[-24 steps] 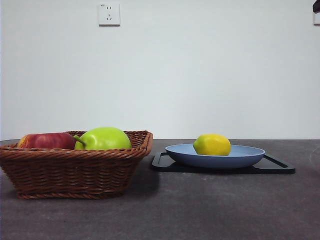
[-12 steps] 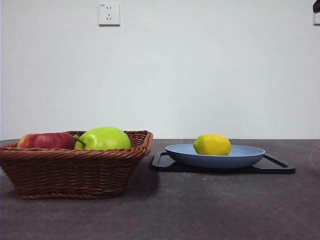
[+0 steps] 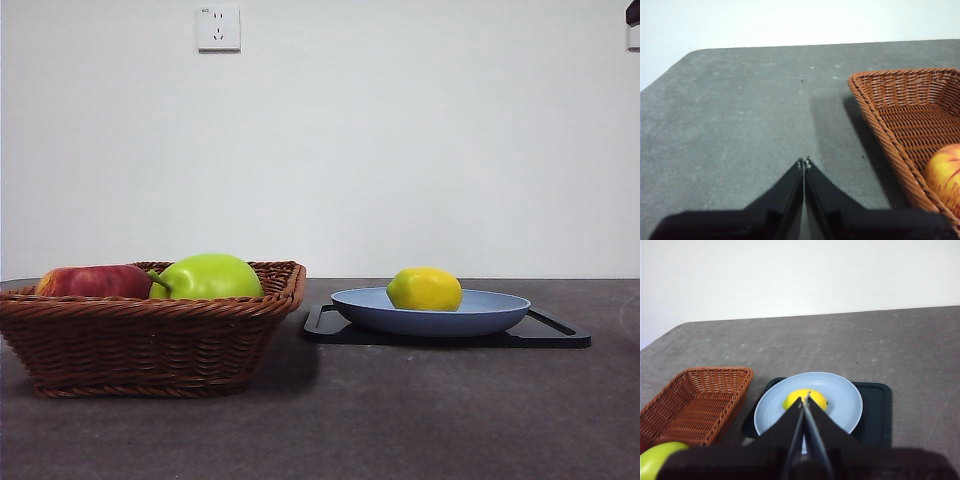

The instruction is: Take the lemon from the basket,put the lemon in the plate,hand out the plate

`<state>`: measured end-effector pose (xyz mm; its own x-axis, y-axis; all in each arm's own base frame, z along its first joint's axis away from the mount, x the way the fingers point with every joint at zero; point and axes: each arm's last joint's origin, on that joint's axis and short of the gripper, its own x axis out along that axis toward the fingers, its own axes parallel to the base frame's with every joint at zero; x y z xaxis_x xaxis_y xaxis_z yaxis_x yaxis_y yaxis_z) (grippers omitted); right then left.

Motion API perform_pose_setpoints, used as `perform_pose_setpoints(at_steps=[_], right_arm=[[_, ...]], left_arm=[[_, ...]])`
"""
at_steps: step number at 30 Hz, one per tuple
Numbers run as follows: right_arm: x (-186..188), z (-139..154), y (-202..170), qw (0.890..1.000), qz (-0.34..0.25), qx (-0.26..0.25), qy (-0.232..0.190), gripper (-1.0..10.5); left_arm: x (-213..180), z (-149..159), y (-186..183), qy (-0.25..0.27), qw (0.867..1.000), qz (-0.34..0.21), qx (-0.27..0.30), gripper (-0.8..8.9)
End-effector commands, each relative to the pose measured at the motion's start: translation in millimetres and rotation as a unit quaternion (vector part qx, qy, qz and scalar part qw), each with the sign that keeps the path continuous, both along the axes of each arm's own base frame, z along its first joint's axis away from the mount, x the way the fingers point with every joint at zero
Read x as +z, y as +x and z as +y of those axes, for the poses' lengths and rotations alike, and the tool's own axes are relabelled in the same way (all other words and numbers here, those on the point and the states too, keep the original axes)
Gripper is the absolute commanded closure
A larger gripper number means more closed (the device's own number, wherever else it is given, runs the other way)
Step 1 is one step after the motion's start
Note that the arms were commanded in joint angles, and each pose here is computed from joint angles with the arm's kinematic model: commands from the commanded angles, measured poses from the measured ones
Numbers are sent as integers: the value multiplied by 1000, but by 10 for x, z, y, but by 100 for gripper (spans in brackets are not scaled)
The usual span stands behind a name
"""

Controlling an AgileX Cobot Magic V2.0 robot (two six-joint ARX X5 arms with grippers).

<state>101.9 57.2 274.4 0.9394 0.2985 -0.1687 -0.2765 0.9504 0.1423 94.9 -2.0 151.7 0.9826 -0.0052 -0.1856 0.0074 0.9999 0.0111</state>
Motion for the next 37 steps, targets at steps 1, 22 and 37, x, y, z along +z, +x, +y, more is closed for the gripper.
perform_pose_setpoints(at_steps=[1,22,37], right_arm=[[33,6,-2,1000,-5,0,8,941],[-630,-512,-111,993,-46,-80,-78,941],[-1262,-524,-58,995,-4,-91,-50,941]], left_arm=[[-25,3,3,-3,1000,1,2,805],[-25,3,3,-3,1000,1,2,805],[-24,3,3,-3,1000,0,2,805]])
